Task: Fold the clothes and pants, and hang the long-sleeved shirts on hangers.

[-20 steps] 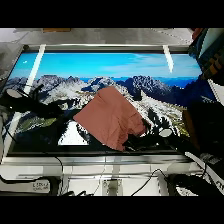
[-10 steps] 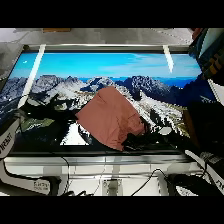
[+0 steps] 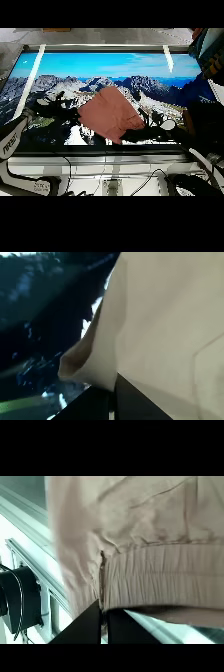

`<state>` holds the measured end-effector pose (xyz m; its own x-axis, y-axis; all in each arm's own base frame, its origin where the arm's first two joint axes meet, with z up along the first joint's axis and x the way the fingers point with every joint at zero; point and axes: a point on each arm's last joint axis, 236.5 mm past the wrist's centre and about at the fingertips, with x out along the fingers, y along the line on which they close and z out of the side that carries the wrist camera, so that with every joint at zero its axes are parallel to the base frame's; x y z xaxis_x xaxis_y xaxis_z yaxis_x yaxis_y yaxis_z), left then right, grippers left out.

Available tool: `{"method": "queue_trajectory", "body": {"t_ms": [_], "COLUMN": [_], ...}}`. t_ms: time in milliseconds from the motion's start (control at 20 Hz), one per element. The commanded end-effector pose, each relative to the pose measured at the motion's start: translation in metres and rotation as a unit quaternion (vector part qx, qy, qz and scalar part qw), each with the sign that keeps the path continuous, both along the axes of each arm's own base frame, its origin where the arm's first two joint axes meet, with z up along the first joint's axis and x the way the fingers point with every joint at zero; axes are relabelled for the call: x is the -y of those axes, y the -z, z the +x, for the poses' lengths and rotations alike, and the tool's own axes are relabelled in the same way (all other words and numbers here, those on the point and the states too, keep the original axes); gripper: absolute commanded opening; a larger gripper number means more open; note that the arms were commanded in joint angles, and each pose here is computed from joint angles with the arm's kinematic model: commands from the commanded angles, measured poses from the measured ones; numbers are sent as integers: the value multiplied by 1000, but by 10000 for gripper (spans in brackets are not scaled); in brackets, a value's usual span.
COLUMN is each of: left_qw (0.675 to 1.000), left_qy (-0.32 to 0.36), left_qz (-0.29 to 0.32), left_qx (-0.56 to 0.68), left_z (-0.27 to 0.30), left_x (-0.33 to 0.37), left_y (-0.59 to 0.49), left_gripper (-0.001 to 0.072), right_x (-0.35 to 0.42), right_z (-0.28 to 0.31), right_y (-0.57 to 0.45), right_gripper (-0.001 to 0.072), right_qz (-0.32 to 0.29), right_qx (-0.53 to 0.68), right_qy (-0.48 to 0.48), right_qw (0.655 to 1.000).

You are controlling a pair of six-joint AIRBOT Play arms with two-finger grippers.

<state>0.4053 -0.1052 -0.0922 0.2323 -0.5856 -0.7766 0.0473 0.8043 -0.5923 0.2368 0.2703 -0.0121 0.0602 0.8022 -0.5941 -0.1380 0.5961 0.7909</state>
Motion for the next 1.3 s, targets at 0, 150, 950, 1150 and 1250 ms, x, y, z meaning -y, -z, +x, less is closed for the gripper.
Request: {"method": "queue_trajectory", "body": {"t_ms": [0,150,950,1150,1250], "left_qw": [995,969,831,910,934], "left_qy": [-22,-45,-78,-97,-115], "left_qz": [1,24,104,50,1], "left_qx": [93,241,540,400,338], "left_z": [22,24,-221,-161,-125], "left_x": [-16,-36,-13,-18,-13], "left_y": [-75,-199,-429,-318,-258], "left_gripper": [8,8,7,7,7], "right_x": [-4,-13,28,34,44], "right_z": [23,47,-48,5,42], "right_y": [-54,-129,-316,-217,-166], "right_gripper": [19,18,17,18,17], "right_qz": [1,33,75,43,30], "right_qx": [94,186,303,217,191], "right_qy": [-24,-21,9,103,176], "right_qw": [995,982,950,970,965]}}
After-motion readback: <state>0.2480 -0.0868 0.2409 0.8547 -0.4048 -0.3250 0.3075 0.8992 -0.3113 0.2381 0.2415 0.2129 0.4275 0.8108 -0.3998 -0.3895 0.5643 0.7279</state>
